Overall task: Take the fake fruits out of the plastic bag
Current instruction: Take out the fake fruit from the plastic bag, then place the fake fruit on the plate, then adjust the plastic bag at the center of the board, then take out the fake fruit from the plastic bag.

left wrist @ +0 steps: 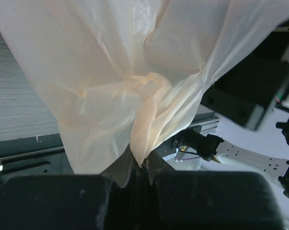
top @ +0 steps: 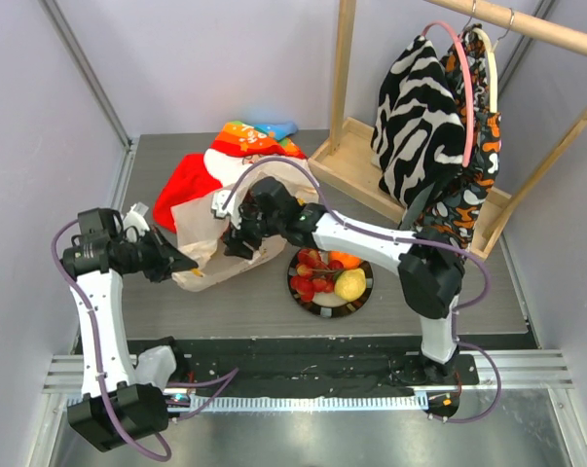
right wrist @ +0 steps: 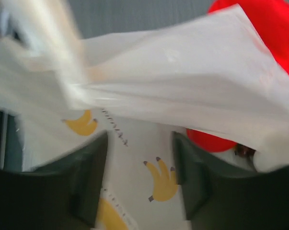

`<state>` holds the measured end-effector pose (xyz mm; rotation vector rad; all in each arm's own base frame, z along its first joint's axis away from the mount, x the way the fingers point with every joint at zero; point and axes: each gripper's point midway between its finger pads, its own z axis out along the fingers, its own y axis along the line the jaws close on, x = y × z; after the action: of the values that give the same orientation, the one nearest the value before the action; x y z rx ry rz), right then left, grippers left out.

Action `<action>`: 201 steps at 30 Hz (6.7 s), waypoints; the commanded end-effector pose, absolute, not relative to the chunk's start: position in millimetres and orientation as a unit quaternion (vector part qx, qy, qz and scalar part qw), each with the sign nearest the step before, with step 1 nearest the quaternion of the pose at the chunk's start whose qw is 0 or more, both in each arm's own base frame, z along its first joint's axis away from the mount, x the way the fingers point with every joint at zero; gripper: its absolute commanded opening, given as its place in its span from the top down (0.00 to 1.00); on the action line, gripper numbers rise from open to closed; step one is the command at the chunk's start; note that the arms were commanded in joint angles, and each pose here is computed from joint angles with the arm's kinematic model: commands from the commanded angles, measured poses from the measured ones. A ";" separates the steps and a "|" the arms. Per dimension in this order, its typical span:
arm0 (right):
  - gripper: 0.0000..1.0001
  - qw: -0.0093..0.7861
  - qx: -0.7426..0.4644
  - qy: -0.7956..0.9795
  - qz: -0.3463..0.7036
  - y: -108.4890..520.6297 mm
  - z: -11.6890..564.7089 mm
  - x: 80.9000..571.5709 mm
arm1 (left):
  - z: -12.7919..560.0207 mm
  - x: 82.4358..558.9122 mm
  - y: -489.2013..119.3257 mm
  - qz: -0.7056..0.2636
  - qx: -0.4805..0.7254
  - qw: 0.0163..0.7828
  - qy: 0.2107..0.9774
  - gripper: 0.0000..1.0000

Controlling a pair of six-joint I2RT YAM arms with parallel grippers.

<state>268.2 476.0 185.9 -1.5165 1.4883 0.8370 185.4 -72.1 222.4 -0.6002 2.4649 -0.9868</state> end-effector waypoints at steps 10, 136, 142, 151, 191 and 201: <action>0.19 0.492 -0.468 0.682 0.269 532.8 138.1 377.9 | 224.2 179.2 -74.6 -0.355 -0.193 0.217 0.888 1.00; 0.14 0.372 -0.798 0.464 0.094 293.5 209.5 156.0 | 206.3 213.6 -58.5 -0.350 -0.209 0.280 0.869 1.00; 0.14 0.409 -0.776 0.467 0.115 309.2 215.2 158.3 | 210.4 214.6 -57.2 -0.347 -0.201 0.276 0.873 1.00; 0.35 0.464 -0.686 0.517 0.215 416.6 270.8 189.7 | 205.5 197.4 -59.2 -0.335 -0.213 0.249 0.884 1.00; 0.44 0.302 -0.658 0.612 0.317 381.8 244.2 206.7 | 208.4 142.3 -62.3 -0.257 -0.181 0.205 0.927 1.00; 0.55 0.348 -0.598 0.645 0.323 452.3 233.5 253.3 | 208.5 144.7 -64.3 -0.265 -0.184 0.212 0.923 1.00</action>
<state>237.9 424.0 249.7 -1.6218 1.6224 0.8281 149.3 -62.6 204.6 -0.4990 2.5707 -0.7296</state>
